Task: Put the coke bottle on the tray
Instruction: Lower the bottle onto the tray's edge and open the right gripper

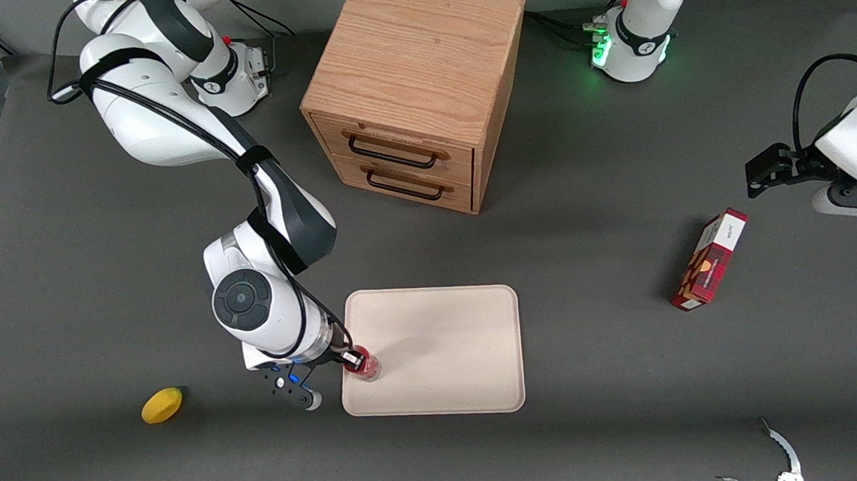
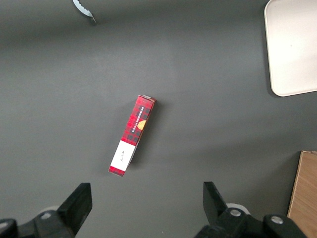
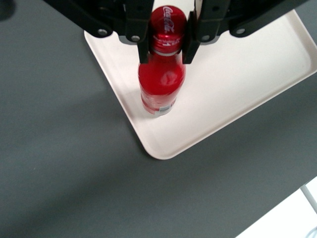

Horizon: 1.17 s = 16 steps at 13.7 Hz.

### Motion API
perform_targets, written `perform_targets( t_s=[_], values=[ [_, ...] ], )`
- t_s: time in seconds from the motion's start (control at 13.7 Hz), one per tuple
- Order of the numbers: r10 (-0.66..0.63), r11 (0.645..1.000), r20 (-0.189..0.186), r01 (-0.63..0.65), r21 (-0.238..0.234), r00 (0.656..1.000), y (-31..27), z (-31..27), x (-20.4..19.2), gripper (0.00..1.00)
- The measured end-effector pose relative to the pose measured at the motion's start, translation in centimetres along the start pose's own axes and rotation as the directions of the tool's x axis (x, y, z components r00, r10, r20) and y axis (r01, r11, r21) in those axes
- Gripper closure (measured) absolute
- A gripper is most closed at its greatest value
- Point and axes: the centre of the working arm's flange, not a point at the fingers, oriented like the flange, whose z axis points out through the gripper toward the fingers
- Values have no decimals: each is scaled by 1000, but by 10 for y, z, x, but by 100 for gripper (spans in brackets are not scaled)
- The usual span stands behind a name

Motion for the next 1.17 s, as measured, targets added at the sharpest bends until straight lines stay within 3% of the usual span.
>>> perform_targets(
  t_s=[0.37, 1.17],
  values=[
    [-13, 1000, -34, 12, -26, 999, 4, 2, 5, 69],
    [-26, 1000, -17, 26, -13, 1000, -3, 1, -5, 69]
  ],
)
